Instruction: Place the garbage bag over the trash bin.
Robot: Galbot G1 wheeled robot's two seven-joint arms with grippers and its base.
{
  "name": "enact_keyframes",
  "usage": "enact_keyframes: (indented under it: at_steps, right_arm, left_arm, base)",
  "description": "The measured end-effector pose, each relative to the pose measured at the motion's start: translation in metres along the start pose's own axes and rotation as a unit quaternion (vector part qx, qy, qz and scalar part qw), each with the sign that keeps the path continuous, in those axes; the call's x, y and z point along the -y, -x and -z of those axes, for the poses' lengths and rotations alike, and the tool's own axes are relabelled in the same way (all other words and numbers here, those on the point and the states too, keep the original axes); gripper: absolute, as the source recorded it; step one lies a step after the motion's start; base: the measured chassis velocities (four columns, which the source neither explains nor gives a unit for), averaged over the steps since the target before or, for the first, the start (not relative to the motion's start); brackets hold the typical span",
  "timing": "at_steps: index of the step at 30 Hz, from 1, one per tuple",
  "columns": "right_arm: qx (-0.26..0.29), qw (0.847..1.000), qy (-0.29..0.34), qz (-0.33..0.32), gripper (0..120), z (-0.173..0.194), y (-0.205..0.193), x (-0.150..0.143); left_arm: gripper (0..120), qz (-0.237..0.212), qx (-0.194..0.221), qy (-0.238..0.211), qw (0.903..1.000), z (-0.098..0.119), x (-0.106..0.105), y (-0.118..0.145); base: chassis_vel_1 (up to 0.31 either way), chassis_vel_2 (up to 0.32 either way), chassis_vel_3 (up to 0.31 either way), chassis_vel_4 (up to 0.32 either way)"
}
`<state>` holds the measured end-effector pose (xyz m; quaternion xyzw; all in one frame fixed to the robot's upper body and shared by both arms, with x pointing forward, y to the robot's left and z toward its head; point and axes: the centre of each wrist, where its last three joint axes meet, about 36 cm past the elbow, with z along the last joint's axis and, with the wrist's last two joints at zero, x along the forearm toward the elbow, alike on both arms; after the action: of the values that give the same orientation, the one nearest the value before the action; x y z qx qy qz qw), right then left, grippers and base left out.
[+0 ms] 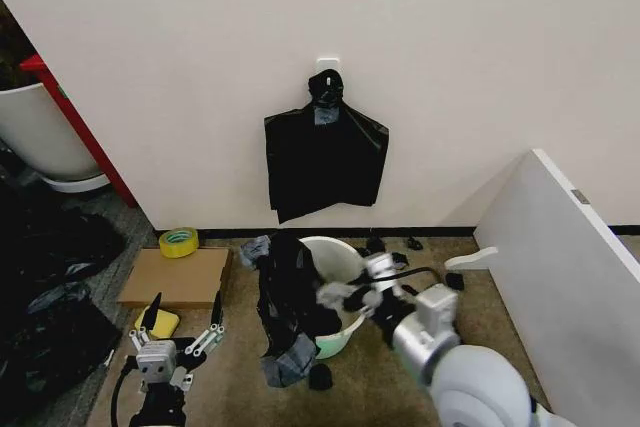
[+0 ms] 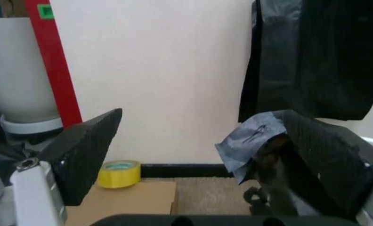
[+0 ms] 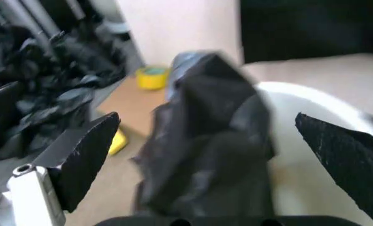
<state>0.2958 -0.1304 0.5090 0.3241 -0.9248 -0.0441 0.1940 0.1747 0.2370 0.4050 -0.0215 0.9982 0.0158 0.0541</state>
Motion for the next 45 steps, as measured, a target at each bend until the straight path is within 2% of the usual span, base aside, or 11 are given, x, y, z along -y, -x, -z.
enact_keyframes:
  at_steps: [2,5,9,12,18,20,24,28,32,38,45]
  right_arm:
    - [-0.012,1.0,0.006,0.006,95,-0.005,0.014,-0.005]
    - [-0.036,0.999,0.007,0.0,81,-0.02,0.038,-0.011]
    - [-0.051,0.999,0.003,-0.007,75,-0.029,0.049,-0.009]
    - [-0.056,0.998,0.001,-0.009,62,-0.034,0.056,-0.01]
    - [-0.051,0.999,0.001,-0.02,43,-0.034,0.062,-0.014]
    - [-0.047,0.999,-0.001,-0.024,32,-0.033,0.062,-0.014]
    - [-0.043,0.999,-0.001,-0.027,23,-0.033,0.061,-0.013]
    - [-0.04,0.999,-0.001,-0.029,4,-0.031,0.059,-0.012]
    - [-0.038,0.999,0.001,-0.029,0,-0.029,0.057,-0.011]
    - [-0.036,0.999,0.005,-0.031,0,-0.028,0.054,-0.011]
    - [-0.033,0.999,0.006,-0.041,0,-0.026,0.054,-0.006]
  left_arm:
    - [100,0.003,-0.006,-0.002,1.0,-0.003,0.0,-0.001]
    - [100,0.006,-0.012,-0.003,0.9999,-0.005,-0.001,-0.003]
    - [99,0.006,-0.012,-0.003,0.9999,-0.005,-0.001,-0.002]
    - [98,0.005,-0.011,-0.004,0.9999,-0.006,0.0,0.001]
    - [97,0.002,-0.011,-0.004,0.9999,-0.007,0.001,0.004]
    - [97,0.002,-0.012,-0.003,0.9999,-0.007,0.0,0.005]
    - [97,0.001,-0.017,-0.002,0.9999,-0.008,0.0,0.007]
    - [97,-0.003,-0.028,-0.001,0.9996,-0.008,0.0,0.011]
    - [97,-0.013,-0.037,-0.006,0.9992,-0.005,0.002,0.015]
    - [96,-0.064,-0.064,-0.013,0.9958,0.003,-0.001,0.026]
    - [95,-0.131,-0.127,-0.025,0.9829,0.011,-0.004,0.046]
  base:
    - [0.0,0.0,0.0,0.0]
    - [0.0,0.0,0.0,0.0]
    - [0.0,0.0,0.0,0.0]
    - [0.0,0.0,0.0,0.0]
    - [0.0,0.0,0.0,0.0]
    - [0.0,0.0,0.0,0.0]
    - [0.0,0.0,0.0,0.0]
    - [0.0,0.0,0.0,0.0]
    - [0.0,0.0,0.0,0.0]
    - [0.0,0.0,0.0,0.0]
    - [0.0,0.0,0.0,0.0]
